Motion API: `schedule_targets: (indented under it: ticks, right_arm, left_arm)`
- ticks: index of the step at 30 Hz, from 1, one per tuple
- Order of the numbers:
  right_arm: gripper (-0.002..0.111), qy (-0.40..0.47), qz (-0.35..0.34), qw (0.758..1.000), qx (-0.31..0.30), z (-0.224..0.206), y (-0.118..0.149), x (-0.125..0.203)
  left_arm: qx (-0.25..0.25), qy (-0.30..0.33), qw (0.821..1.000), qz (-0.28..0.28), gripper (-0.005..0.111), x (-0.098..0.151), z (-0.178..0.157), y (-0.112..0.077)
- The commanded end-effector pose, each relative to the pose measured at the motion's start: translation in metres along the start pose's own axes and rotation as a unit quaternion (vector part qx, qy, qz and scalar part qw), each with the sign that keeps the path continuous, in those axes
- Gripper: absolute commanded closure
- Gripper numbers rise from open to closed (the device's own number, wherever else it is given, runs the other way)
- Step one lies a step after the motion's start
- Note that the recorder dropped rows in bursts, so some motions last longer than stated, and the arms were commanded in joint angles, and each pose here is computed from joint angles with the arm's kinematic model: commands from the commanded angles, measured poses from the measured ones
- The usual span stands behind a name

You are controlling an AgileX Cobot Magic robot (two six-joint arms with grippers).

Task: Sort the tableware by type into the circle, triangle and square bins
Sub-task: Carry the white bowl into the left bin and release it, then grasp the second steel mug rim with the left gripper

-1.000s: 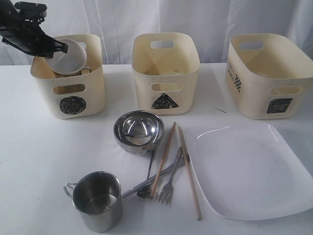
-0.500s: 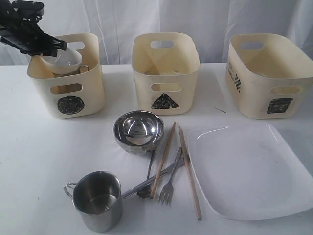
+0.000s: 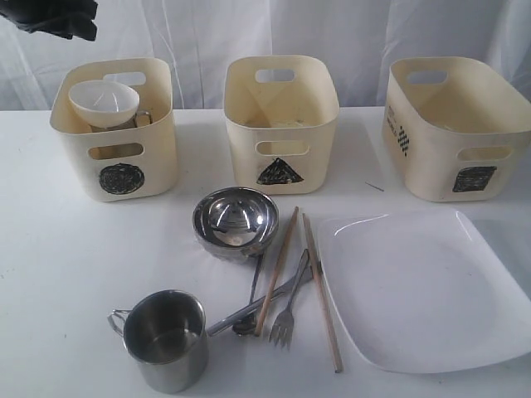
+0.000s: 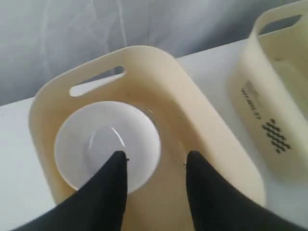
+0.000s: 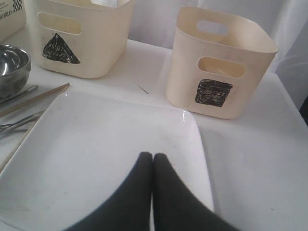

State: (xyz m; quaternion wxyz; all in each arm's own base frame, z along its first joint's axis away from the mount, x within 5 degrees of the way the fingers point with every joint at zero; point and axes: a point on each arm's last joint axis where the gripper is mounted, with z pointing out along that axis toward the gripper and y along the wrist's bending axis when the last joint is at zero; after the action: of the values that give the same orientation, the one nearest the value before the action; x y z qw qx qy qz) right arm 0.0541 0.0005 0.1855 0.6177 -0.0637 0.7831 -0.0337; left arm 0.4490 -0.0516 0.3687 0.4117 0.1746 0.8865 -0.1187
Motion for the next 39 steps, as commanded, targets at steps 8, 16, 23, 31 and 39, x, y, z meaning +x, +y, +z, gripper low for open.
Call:
schedule_targets:
  ticks: [8, 16, 23, 31, 39]
  right_arm:
    - [0.108, -0.004, 0.005, 1.0, 0.001, 0.0, 0.0, 0.001]
    - [0.108, -0.004, 0.005, 1.0, 0.001, 0.0, 0.0, 0.001]
    - [0.108, -0.004, 0.005, 1.0, 0.001, 0.0, 0.0, 0.001]
    - [0.108, -0.004, 0.005, 1.0, 0.001, 0.0, 0.0, 0.001]
    - [0.108, -0.004, 0.005, 1.0, 0.001, 0.0, 0.0, 0.001]
  left_arm:
    - [0.158, 0.148, 0.974, 0.064, 0.066, 0.073, -0.066, -0.072]
    - [0.22, 0.225, 0.945, 0.089, 0.057, 0.128, -0.048, -0.121]
    - [0.255, 0.276, 0.92, 0.11, 0.045, 0.154, -0.041, -0.142]
    - [0.25, 0.309, 0.881, 0.256, 0.045, 0.173, -0.038, -0.173]
    - [0.233, 0.316, 0.868, 0.304, 0.045, 0.178, -0.029, -0.183]
